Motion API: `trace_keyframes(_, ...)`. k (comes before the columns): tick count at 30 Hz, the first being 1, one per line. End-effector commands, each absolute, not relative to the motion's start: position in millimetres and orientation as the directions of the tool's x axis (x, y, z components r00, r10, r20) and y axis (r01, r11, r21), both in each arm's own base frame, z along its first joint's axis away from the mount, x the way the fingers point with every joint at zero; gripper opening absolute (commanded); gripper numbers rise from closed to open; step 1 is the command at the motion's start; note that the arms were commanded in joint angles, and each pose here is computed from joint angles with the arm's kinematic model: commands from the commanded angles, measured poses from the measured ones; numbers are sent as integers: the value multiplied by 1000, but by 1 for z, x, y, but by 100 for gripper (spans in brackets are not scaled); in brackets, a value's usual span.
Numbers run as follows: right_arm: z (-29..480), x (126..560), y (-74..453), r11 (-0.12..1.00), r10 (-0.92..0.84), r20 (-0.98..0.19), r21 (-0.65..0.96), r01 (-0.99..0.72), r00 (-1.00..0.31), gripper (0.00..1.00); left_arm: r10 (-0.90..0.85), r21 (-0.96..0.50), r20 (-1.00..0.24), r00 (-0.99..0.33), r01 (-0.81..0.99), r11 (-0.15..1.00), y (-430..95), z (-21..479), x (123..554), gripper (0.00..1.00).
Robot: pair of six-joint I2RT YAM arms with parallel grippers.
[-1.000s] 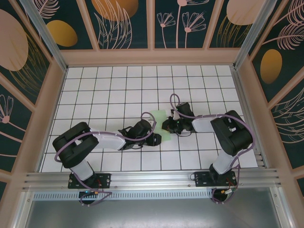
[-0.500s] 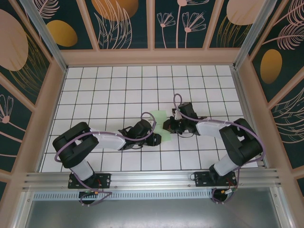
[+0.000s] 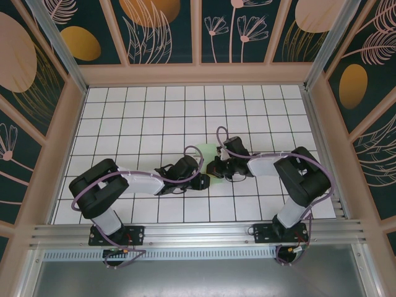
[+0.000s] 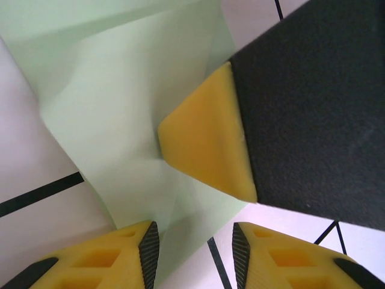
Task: Fold a paper plane with a square sheet of paper (fold left side to right side)
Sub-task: Fold the triangle a second time at the center of the table.
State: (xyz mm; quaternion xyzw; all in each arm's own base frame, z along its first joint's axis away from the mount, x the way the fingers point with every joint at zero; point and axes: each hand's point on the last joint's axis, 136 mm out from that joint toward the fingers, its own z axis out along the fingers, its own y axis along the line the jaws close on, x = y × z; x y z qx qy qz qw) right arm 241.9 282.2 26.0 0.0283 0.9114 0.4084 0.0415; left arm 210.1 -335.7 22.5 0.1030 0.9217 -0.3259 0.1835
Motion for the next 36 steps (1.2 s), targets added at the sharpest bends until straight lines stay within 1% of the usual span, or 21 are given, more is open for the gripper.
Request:
trace_keyframes(1, 19, 250, 281, 704, 88, -78, 710, 7, -993, 9, 95, -503, -343, -934, 268, 822, -319, -2, 201, 41)
trace_keyframes(11, 7, 265, 264, 801, 79, -149, 598, -26, -986, 10, 92, -497, -337, -937, 261, 828, -315, -7, 199, 41)
trace_keyframes(12, 6, 267, 262, 805, 82, -153, 593, -25, -985, 10, 100, -484, -321, -942, 253, 838, -312, -16, 197, 41)
trace_keyframes(36, 9, 301, 233, 816, 121, -192, 579, -12, -974, 12, 88, -490, -317, -944, 243, 837, -309, -19, 195, 40)
